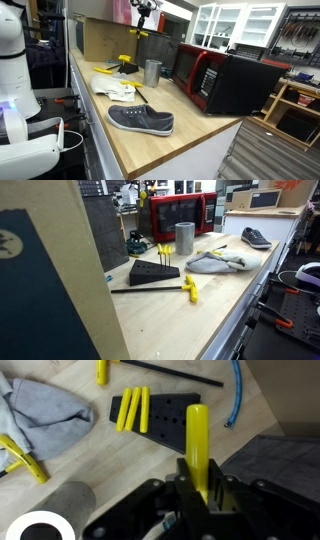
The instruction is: Remove the yellow object from the silver tin and put it on the black platform
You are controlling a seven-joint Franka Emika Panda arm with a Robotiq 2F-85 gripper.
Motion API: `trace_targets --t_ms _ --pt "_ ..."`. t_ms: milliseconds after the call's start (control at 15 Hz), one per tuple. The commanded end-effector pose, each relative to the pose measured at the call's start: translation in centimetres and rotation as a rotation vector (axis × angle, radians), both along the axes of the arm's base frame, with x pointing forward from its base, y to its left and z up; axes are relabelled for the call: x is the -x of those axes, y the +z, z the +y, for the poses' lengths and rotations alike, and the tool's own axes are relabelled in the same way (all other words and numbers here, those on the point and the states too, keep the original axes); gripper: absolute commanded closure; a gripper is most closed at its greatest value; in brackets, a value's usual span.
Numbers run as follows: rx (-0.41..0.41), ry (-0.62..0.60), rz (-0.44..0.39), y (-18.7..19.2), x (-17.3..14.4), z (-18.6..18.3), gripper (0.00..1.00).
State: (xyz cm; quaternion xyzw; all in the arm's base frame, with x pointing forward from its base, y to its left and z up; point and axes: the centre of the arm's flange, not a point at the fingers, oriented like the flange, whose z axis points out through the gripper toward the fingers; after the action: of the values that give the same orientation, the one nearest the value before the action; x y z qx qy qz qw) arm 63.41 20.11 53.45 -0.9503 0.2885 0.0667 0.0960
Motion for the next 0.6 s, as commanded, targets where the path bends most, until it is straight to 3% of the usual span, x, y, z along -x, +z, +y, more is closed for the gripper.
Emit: trace_targets --t_ms 0,533 --pt "0.019 -0.020 0.040 -1.6 -0.4 0.7 0.94" --pt "0.045 0.010 0.127 -3.9 -0.4 4.7 0.94"
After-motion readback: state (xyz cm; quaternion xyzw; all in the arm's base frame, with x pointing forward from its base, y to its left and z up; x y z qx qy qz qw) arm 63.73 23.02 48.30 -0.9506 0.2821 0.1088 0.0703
